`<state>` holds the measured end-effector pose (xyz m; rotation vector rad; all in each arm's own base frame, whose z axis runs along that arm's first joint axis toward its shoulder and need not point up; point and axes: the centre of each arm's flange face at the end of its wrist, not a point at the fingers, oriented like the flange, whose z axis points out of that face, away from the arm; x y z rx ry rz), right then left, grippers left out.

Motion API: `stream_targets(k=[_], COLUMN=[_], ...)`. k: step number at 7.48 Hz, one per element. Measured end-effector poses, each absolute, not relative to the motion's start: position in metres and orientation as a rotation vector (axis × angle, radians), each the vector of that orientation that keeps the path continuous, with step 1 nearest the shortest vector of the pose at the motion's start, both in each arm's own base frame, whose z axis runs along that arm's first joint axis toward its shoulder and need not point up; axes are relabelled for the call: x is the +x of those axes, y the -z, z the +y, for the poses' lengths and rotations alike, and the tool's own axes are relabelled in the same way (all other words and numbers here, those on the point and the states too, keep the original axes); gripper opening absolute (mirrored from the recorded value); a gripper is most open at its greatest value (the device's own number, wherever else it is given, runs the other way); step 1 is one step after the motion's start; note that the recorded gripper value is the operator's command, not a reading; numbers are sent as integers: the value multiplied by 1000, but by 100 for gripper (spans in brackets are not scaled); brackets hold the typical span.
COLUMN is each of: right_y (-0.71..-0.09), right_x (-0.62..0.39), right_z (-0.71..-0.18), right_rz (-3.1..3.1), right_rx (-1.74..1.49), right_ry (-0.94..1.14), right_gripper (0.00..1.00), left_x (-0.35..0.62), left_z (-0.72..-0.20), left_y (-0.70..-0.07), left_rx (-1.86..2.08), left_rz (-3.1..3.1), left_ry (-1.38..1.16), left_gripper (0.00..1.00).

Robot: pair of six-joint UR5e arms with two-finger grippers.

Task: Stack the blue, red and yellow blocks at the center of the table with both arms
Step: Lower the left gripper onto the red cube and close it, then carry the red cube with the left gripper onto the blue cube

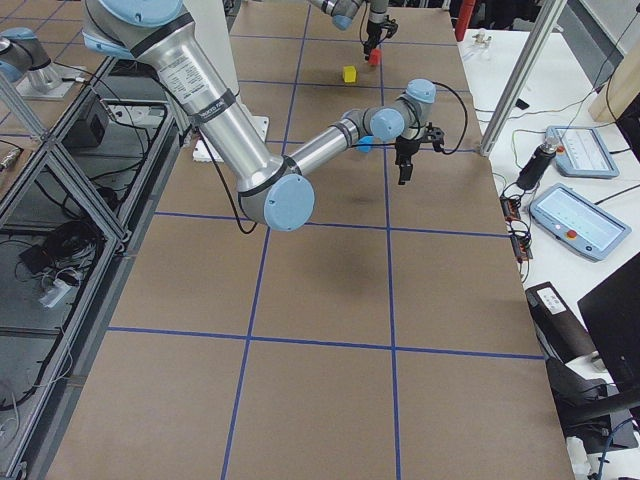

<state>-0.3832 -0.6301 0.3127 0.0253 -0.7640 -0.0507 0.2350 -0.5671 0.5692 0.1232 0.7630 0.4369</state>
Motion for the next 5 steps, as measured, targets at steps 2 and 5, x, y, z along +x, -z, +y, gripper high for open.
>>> stream_targets(k=[2,5], right_y=[-315,-357], right_x=[-373,-320], right_z=[-636,-647], right_rz=[-762,-754], right_rx=[22,-2], right_ry=[34,3], right_gripper=[100,100], left_x=[248,365], left_z=[-593,-586], left_y=[-468,-290], left_rx=[63,-43], left_rz=[749,801], left_ry=[-369,-180], left_gripper=[0,0])
